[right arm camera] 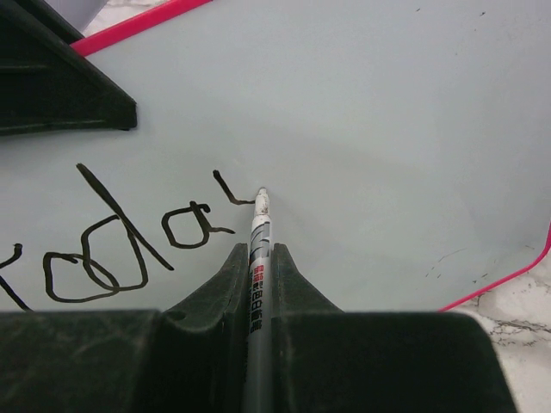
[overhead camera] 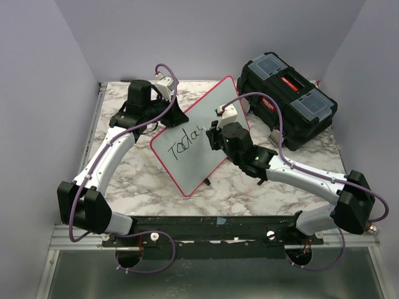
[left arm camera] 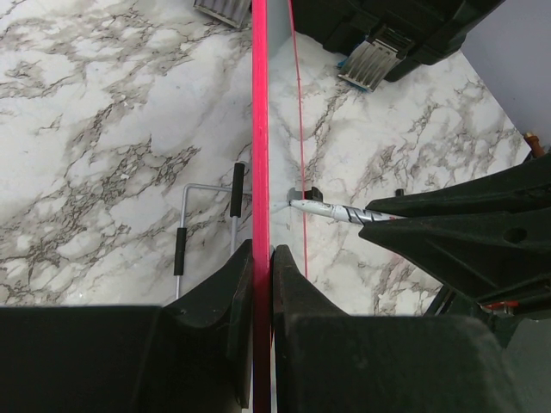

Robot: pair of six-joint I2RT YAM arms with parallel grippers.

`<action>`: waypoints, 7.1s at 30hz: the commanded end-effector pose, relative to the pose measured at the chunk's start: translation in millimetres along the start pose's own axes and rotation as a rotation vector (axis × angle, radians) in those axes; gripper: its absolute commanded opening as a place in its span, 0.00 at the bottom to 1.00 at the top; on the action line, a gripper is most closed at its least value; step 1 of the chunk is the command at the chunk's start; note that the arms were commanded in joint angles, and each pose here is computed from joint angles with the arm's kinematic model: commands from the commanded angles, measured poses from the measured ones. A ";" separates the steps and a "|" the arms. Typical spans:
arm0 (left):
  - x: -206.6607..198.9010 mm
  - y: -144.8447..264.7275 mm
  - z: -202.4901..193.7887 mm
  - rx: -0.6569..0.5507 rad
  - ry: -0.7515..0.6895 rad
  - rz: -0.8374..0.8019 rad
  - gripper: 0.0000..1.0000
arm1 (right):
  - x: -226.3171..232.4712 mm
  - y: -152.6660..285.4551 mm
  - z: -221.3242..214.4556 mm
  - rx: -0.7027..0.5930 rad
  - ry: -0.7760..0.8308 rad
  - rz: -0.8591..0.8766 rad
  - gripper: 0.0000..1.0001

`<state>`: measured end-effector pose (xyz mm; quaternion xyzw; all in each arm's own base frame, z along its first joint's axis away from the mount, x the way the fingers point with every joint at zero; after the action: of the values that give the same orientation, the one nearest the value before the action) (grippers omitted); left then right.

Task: Write a sentence on the whiteboard

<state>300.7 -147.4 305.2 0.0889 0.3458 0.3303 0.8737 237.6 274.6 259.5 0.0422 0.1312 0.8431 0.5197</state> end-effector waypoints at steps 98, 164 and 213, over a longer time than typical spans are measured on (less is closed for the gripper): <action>-2.6 -2.0 -8.3 0.027 -0.089 -0.004 0.00 | -17.1 25.5 20.8 -0.146 -0.154 -0.041 0.01; -5.4 -1.6 -8.2 0.025 -0.089 -0.011 0.00 | -40.5 18.7 50.4 -0.176 -0.196 -0.085 0.01; -3.0 -3.6 -9.4 0.034 -0.091 -0.002 0.00 | -25.9 -19.2 24.4 -0.037 -0.156 0.042 0.01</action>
<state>296.8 -149.7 307.6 0.0921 0.3381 0.3321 0.8757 277.9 260.1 287.6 0.0857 0.0718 0.8331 0.5417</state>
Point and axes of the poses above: each gripper's point midway between its finger pads, its own y axis back along the fingers, its own x axis along the line the jaws close on, z = x × y, the point moved 9 cm from there along y, back along the fingers, and after that the axes turned 11 degrees about y, right-handed, at the moved point
